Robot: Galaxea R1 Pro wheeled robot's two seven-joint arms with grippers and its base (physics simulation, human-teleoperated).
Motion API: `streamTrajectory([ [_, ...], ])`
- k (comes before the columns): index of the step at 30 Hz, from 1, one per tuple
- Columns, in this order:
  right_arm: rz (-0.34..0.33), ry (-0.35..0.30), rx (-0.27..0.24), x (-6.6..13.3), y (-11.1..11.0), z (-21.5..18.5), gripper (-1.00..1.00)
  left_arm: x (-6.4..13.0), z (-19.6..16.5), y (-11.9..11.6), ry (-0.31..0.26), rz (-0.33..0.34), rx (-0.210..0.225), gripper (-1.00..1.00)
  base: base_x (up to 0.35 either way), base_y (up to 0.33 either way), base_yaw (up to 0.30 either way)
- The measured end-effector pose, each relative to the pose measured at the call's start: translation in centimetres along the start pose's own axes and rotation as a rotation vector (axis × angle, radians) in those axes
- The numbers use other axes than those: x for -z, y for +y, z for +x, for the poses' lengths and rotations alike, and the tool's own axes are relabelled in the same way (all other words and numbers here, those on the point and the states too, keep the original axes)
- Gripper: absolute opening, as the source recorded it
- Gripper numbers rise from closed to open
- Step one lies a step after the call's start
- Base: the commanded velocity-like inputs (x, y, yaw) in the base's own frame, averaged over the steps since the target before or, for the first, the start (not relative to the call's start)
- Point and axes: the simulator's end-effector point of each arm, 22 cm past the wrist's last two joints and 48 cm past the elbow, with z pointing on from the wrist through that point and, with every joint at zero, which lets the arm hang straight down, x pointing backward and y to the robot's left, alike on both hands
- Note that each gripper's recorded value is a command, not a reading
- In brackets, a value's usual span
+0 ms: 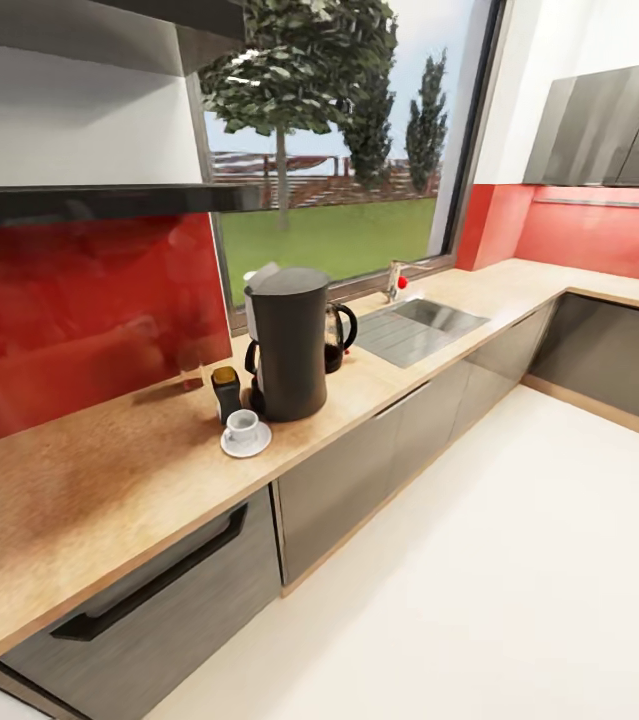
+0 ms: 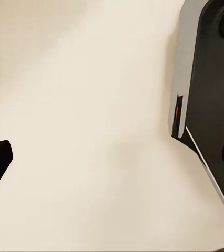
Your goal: Set up a coffee station on the kitchen countertop: keep the coffee maker on the countertop, move the bottle of coffee from the kitchen shelf to the counter next to the coffee maker, place a paper coffee filter on top of the coffee maker, put the saucer next to the coffee maker with the coffee cup on the saucer, and place the electric kettle next to the coffee maker.
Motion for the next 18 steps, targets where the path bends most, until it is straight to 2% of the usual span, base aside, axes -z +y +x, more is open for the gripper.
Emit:
streamTrajectory([
  [8,0.003,0.003,-0.005,-0.1,-0.1,0.3,1.00,0.0,1.0,0.0,0.024,0.001,-0.001,1.00,0.000,0.000,-0.009],
  [18,-0.003,0.001,-0.009,0.0,0.1,0.2,1.00,0.2,3.0,-1.1,0.065,0.018,-0.005,1.00,0.000,0.000,-0.121],
])
